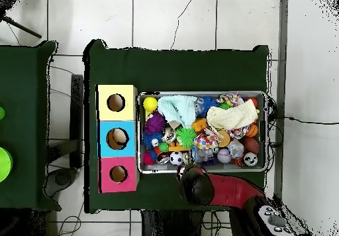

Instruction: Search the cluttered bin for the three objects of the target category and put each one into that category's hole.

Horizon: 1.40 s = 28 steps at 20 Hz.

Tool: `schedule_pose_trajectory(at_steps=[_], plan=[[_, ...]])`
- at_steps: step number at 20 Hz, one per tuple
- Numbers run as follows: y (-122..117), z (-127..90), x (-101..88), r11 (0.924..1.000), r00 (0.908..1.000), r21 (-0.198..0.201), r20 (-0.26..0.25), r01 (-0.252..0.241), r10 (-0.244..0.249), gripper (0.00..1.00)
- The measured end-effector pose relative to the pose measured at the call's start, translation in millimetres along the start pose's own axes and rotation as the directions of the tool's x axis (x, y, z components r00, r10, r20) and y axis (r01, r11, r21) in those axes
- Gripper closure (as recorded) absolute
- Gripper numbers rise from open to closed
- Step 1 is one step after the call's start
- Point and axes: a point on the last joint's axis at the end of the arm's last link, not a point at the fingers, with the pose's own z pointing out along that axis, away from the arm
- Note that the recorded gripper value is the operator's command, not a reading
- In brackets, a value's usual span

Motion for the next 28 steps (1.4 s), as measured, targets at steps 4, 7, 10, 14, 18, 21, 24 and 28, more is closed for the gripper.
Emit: schedule_pose_trajectory(at_steps=[4,7,10,14,18,21,24,28], plan=[[-4.6,9.9,-8.4,0.9999,0.9999,-0.012,0.01,0.007,-0.007,0.0],[-9.2,20.0,-12.3,0.9997,0.9999,-0.022,0.011,0.01,-0.009,0.0],[-13.0,28.0,-15.3,0.9995,0.9998,-0.029,0.013,0.016,-0.016,0.0],[-14.5,32.9,-16.1,0.9992,0.9996,-0.029,0.001,0.026,-0.026,0.0],[-14.1,35.8,-16.3,0.999,0.9994,-0.033,-0.016,0.03,-0.03,0.0],[-14.1,36.4,-16.4,0.9989,0.9993,-0.036,-0.022,0.029,-0.03,0.0],[-14.4,36.3,-16.6,0.9989,0.9993,-0.038,-0.022,0.028,-0.029,0.0],[-14.9,35.5,-17.1,0.9989,0.9994,-0.036,-0.019,0.029,-0.03,0.0]])
